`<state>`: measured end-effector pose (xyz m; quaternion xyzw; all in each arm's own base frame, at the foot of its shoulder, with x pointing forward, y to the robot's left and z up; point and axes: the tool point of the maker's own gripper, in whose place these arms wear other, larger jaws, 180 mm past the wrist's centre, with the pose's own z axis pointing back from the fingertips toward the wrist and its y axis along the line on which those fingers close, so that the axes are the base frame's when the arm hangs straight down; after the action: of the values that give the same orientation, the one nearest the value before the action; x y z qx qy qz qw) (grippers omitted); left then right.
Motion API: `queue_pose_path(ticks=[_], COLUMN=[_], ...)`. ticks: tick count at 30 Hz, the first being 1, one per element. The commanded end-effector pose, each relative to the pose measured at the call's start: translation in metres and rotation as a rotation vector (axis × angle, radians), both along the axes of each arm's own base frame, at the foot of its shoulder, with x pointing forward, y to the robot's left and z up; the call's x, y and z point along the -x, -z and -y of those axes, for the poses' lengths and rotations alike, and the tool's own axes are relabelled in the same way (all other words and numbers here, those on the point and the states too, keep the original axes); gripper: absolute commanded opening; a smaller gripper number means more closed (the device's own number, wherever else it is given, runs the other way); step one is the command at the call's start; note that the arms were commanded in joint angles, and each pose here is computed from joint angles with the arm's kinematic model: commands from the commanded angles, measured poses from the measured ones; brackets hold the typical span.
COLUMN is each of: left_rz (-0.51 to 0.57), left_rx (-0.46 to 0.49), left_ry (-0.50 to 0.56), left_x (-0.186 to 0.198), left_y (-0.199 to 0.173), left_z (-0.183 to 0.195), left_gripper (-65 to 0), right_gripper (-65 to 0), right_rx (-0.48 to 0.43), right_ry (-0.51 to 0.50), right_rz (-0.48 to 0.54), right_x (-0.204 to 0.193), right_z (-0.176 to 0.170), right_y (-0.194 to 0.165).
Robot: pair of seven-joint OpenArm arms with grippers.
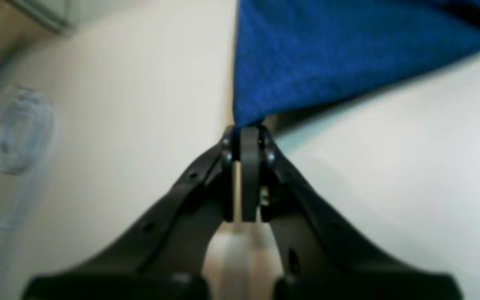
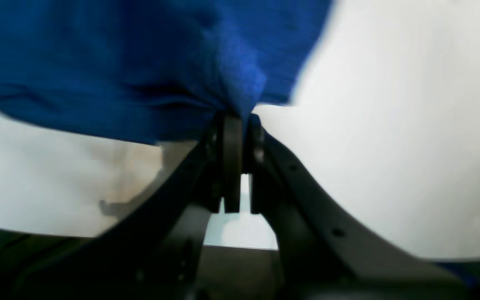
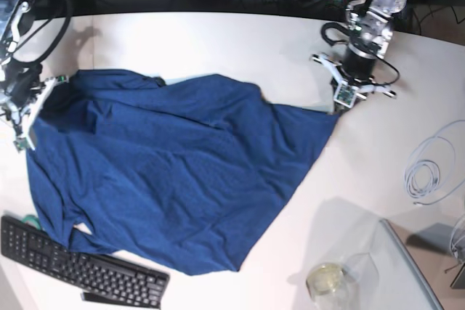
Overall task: Layout the t-shirt on the table in an organized manner, then fold the t-shirt properly
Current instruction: 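Pull the shirt corner with the left gripper away from the right gripper, then grasp the shirt edge with the right gripper and pull it outward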
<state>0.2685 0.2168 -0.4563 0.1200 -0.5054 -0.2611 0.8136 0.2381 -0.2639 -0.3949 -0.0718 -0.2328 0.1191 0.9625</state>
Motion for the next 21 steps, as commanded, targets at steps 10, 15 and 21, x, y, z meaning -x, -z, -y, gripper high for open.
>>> queue_pose_path(ticks=[10,15,21], left_rz=[0.152,0.182,0.167], left_rx=[-0.244,-0.289,-0.256], left_ry=[-0.016,-0.037,-0.088], left_x=[-0.04,-0.064,-0.091], left_y=[-0.083,-0.082,-0.068], left_z=[-0.01,0.008,0.02], left_gripper=[-65.0,-65.0,-65.0], right_gripper=[-64.8,-64.8,-64.8], right_rx=[-0.001,0.035,-0.071], right_ry=[-0.007,-0.01,0.043], right_rz=[0.036,0.146,0.089], right_x=[-0.023,-0.074,-0.141], right_z=[0.003,0.02,0.027], right_y=[-0.007,-0.045,-0.029])
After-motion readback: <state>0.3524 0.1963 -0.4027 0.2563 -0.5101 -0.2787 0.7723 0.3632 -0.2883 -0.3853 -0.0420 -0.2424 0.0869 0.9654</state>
